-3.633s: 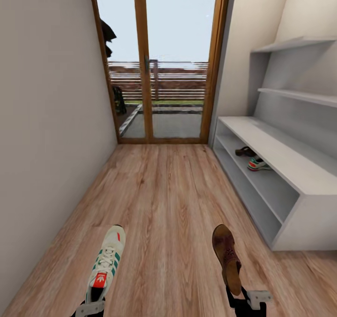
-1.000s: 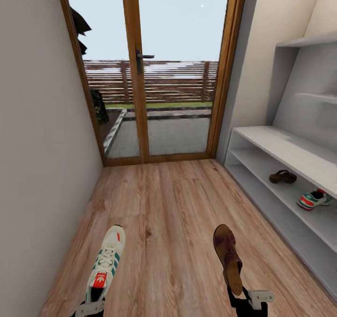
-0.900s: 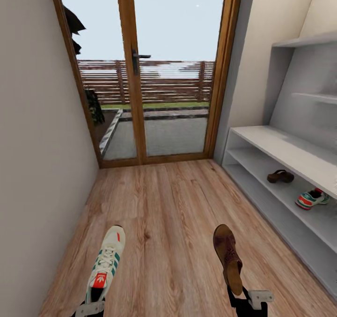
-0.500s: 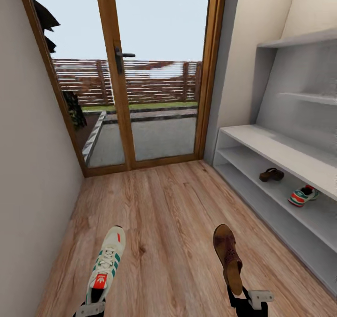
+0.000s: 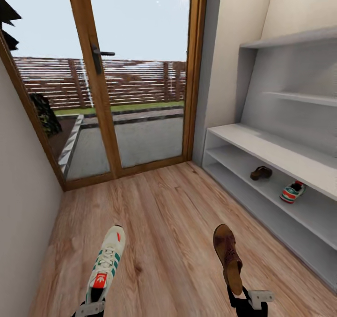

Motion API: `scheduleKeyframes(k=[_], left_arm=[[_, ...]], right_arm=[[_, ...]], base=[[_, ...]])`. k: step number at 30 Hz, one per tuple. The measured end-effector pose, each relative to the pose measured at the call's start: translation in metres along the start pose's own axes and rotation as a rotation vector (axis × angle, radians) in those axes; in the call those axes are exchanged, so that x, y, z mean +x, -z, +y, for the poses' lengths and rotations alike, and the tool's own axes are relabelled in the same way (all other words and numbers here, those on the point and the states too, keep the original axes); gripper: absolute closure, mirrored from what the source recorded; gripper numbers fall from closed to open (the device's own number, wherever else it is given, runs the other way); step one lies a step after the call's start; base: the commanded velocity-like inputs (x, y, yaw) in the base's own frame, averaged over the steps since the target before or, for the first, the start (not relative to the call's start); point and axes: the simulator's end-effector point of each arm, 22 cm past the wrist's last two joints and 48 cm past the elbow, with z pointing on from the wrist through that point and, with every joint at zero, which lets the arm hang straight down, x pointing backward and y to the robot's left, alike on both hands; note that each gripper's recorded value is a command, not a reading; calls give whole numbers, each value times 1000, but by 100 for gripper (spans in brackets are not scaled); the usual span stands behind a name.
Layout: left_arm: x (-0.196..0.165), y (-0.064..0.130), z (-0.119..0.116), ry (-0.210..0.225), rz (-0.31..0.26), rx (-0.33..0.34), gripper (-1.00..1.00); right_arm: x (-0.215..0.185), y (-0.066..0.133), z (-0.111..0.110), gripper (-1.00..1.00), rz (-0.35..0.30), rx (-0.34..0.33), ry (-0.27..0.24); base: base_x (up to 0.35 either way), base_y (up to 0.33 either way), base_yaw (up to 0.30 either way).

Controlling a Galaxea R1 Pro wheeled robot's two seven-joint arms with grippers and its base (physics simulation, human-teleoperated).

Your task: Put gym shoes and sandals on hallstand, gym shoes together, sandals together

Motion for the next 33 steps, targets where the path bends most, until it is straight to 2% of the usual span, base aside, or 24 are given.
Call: scheduleKeyframes(k=[16,33], left_arm=[[2,0,-1,-1,5,3,100],[-1,0,-1,-4,-3,1,100]], right_arm=[[0,0,0,100,0,0,0],[0,0,0,100,1,1,-1]], base=[[262,227,-266],[330,15,-266]])
